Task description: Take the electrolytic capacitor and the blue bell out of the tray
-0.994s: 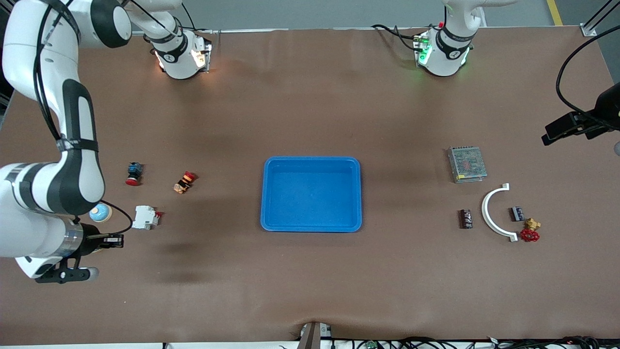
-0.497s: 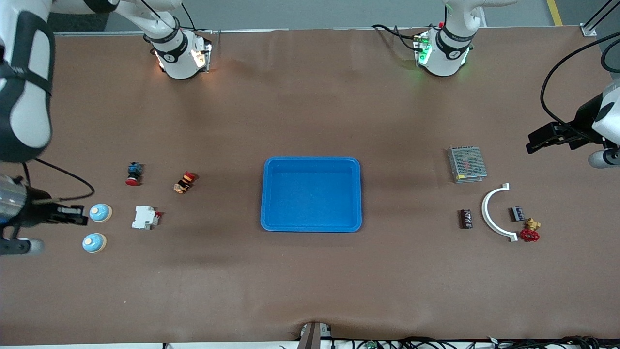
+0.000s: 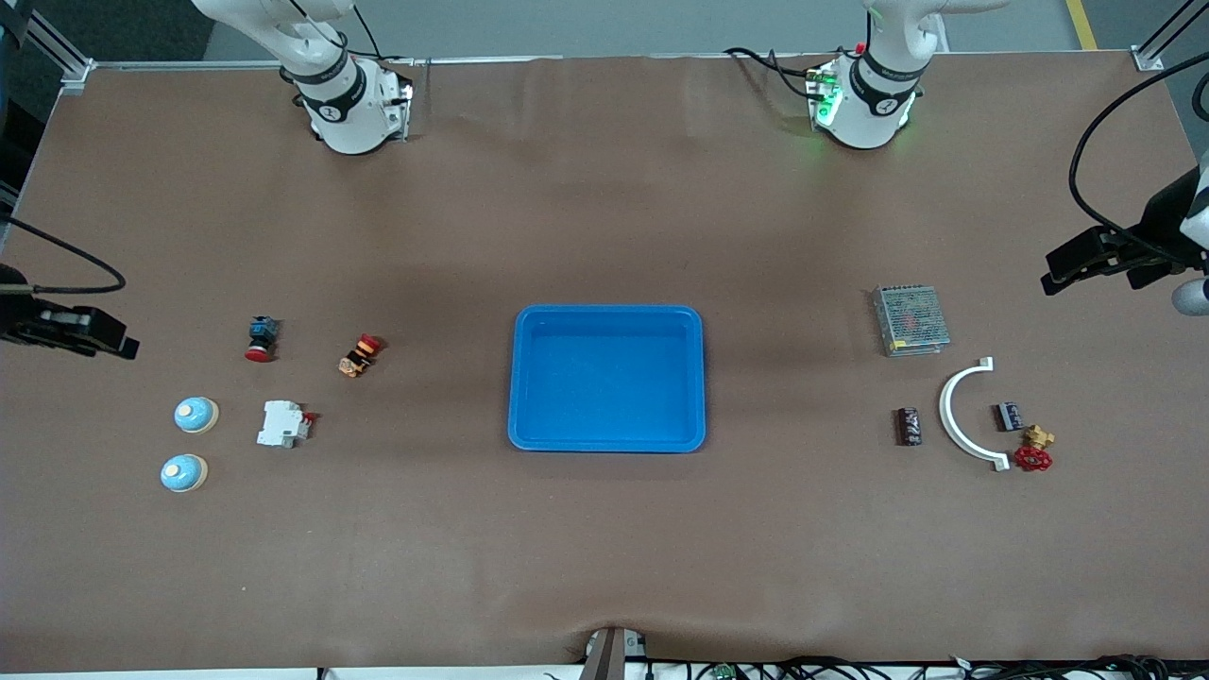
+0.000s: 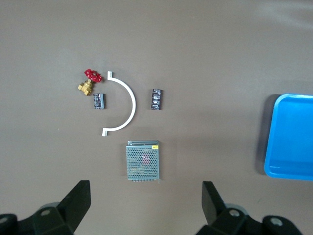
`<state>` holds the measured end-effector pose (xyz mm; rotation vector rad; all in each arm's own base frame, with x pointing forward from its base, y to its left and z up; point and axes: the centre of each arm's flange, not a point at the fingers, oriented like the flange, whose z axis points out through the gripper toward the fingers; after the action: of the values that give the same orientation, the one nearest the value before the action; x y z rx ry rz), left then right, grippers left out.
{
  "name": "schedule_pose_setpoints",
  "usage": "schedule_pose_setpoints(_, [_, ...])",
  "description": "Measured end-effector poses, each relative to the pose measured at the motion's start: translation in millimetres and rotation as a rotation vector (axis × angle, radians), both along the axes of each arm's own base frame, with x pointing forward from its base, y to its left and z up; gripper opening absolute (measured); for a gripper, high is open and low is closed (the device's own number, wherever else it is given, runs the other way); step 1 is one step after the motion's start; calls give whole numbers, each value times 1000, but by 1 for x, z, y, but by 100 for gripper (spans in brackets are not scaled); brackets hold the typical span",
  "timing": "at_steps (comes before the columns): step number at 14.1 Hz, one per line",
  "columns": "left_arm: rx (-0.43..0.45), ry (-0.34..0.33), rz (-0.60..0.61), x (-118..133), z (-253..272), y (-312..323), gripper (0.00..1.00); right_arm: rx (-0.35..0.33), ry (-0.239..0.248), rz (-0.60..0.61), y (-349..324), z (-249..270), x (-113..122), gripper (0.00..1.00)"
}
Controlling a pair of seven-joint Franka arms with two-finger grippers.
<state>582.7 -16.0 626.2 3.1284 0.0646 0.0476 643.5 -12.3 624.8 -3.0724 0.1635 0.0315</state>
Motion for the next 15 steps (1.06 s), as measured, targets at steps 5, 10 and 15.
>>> schedule_pose_setpoints(5, [0, -1, -8, -1, 1, 1, 100, -21, -22, -29, -22, 37, -32, 100])
schedule_pose_setpoints(10, [0, 0, -8, -1, 0, 0, 100, -33, -23, -45, -13, 55, -75, 100])
schedule_pose_setpoints(15, [0, 0, 3, -1, 0, 0, 100, -53, -36, -43, -8, 66, -99, 100])
